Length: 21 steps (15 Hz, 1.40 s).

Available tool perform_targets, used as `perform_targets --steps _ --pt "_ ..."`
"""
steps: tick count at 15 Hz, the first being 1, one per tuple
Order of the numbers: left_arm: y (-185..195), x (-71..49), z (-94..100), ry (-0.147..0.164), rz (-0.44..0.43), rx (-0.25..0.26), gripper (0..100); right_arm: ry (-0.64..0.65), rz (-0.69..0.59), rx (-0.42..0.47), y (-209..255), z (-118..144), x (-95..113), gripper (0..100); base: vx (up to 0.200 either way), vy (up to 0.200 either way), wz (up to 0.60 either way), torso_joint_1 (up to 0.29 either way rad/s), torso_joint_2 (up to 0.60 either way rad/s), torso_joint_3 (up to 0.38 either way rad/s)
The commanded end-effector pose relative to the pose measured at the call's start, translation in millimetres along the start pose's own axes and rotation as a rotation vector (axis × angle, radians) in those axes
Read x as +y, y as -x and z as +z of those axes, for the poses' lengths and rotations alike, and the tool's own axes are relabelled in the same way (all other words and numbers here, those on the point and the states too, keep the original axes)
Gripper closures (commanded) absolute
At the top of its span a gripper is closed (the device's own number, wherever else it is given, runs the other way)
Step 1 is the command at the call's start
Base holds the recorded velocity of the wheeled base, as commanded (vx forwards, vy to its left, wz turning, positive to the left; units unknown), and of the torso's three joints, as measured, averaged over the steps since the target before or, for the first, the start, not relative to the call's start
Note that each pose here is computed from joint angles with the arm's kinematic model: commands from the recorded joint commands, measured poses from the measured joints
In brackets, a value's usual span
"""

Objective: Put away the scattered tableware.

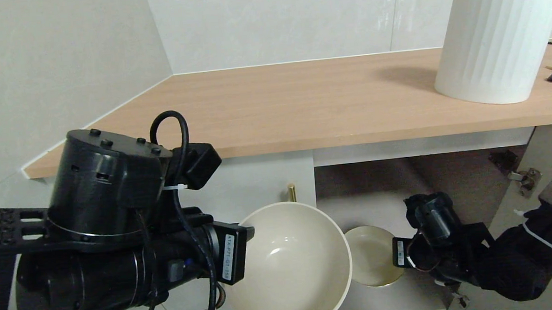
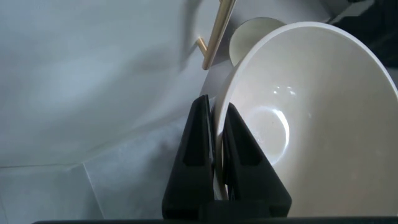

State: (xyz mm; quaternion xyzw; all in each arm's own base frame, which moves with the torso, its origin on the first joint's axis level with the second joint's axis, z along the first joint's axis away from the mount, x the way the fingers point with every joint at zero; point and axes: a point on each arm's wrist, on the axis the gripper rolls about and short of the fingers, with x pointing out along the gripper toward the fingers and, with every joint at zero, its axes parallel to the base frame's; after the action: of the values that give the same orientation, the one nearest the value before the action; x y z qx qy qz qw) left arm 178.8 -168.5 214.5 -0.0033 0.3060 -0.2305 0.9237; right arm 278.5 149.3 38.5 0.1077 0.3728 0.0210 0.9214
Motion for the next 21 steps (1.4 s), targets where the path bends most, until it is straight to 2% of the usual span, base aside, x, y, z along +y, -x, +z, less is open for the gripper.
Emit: perform_targets --steps 1,2,4,14,21 --pt "1 -0.3 -0.1 0.0 -0.001 -0.001 100 -0.025 -0.025 -0.008 -21 -2 -10 100 0.0 0.0 0.0 0.0 0.0 0.0" --pt "1 -0.4 0.5 0.0 -0.002 -0.004 100 -0.041 -0.015 -0.051 -26 3 -12 100 0.0 0.0 0.0 0.0 0.0 0.0" --pt "1 -0.4 0.5 0.0 -0.002 -0.004 100 -0.056 -0.03 -0.08 -39 10 -19 100 0.0 0.0 0.0 0.0 0.0 0.0" --pt "1 -2.3 0.5 -0.003 -0.008 -0.006 100 -0.072 -0.081 -0.107 -77 26 -34 100 0.0 0.0 0.0 0.0 0.0 0.0" --pt "2 -4.1 1.7 -0.004 -0.015 -0.021 100 -0.08 -0.086 -0.131 -92 35 -36 100 0.0 0.0 0.0 0.0 0.0 0.0"
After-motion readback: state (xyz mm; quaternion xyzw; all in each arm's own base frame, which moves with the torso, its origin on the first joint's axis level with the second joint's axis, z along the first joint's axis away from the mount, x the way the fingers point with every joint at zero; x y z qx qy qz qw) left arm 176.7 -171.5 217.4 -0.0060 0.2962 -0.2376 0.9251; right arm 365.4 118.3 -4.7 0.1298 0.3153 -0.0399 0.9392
